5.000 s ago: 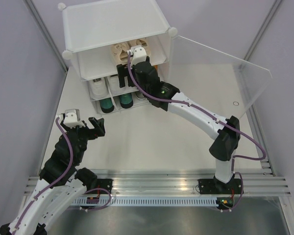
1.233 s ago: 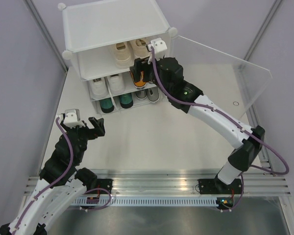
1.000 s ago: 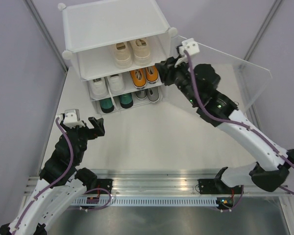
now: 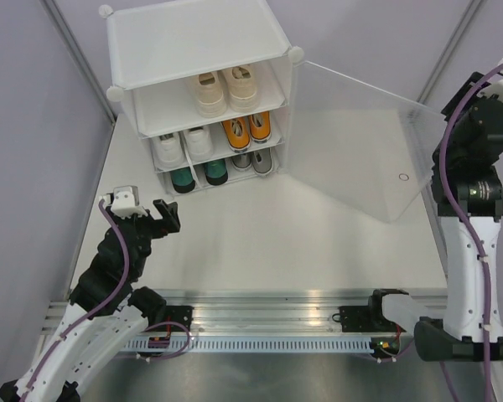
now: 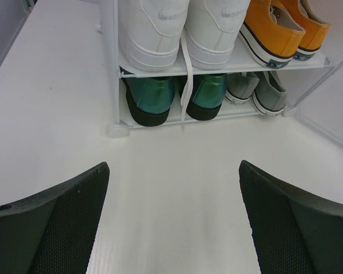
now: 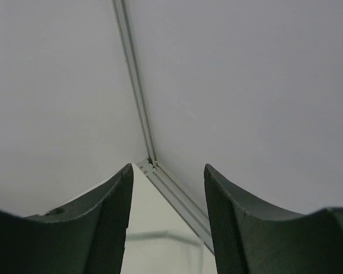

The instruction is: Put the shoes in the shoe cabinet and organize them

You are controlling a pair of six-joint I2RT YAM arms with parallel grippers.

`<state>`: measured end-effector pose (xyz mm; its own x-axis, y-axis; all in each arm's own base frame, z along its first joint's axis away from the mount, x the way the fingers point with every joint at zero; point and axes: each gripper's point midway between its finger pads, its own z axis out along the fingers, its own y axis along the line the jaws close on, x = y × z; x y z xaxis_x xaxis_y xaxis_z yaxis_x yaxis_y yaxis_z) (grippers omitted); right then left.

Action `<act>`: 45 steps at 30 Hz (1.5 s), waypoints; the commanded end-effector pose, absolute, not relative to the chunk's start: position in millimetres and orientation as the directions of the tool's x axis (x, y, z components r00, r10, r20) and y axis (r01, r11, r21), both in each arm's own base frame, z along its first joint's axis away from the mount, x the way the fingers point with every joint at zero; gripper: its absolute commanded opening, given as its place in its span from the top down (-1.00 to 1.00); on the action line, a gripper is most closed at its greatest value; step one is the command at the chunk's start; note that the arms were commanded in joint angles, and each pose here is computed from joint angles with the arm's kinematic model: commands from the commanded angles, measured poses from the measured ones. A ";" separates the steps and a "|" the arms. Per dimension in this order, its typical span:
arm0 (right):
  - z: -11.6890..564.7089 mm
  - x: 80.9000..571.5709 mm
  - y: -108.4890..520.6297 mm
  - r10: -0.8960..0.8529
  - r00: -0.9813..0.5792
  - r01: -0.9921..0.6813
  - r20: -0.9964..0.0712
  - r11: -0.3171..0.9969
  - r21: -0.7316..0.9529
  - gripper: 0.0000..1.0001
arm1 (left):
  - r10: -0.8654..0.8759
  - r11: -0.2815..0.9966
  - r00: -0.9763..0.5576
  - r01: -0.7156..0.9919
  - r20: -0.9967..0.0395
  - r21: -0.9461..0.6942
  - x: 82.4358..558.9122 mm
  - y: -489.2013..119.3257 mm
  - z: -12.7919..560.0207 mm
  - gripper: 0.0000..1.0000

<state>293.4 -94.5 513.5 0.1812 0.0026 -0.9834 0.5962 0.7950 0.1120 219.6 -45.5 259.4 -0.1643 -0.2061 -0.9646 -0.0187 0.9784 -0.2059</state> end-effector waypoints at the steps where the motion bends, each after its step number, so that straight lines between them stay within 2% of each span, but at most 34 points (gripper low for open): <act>1: 505.3 313.5 -107.0 0.116 0.159 0.509 -0.980 0.841 0.182 -0.14 | -0.192 0.981 -0.144 0.006 -0.971 -0.195 222.4 -48.9 266.3 -0.93; 6: 507.0 313.7 -111.2 0.204 0.195 0.419 -0.959 0.867 0.270 -0.15 | -0.199 0.979 -0.141 0.020 -0.970 -0.203 221.6 -51.2 267.8 -0.93; 10: 492.2 329.2 -99.1 0.304 0.131 0.277 -0.944 0.903 0.329 -0.15 | -0.199 0.978 -0.147 0.034 -0.969 -0.206 221.2 -53.8 268.0 -0.93; 18: 455.3 336.5 -96.3 0.488 0.018 0.152 -0.872 0.861 0.485 -0.15 | -0.210 0.975 -0.132 0.039 -0.969 -0.217 219.1 -52.9 271.9 -0.93; 24: 443.4 321.1 -74.2 0.530 -0.032 0.077 -0.847 0.847 0.527 -0.15 | -0.212 0.974 -0.136 0.045 -0.968 -0.220 219.3 -54.5 272.0 -0.93; 30: 432.1 306.0 -31.1 0.613 -0.122 -0.089 -0.781 0.777 0.624 -0.10 | -0.215 0.973 -0.135 0.051 -0.967 -0.224 219.1 -55.6 273.7 -0.93; 34: 431.1 276.0 6.6 0.642 -0.130 -0.208 -0.756 0.728 0.654 -0.10 | -0.223 0.972 -0.127 0.050 -0.966 -0.231 218.0 -54.5 275.9 -0.93; 40: 421.4 249.8 57.1 0.695 -0.223 -0.380 -0.684 0.584 0.717 -0.10 | -0.233 0.970 -0.121 0.041 -0.965 -0.240 217.6 -52.8 276.9 -0.92; 45: 407.5 241.6 77.8 0.691 -0.292 -0.407 -0.661 0.536 0.740 -0.10 | -0.229 0.971 -0.122 0.038 -0.966 -0.235 218.1 -52.4 276.3 -0.92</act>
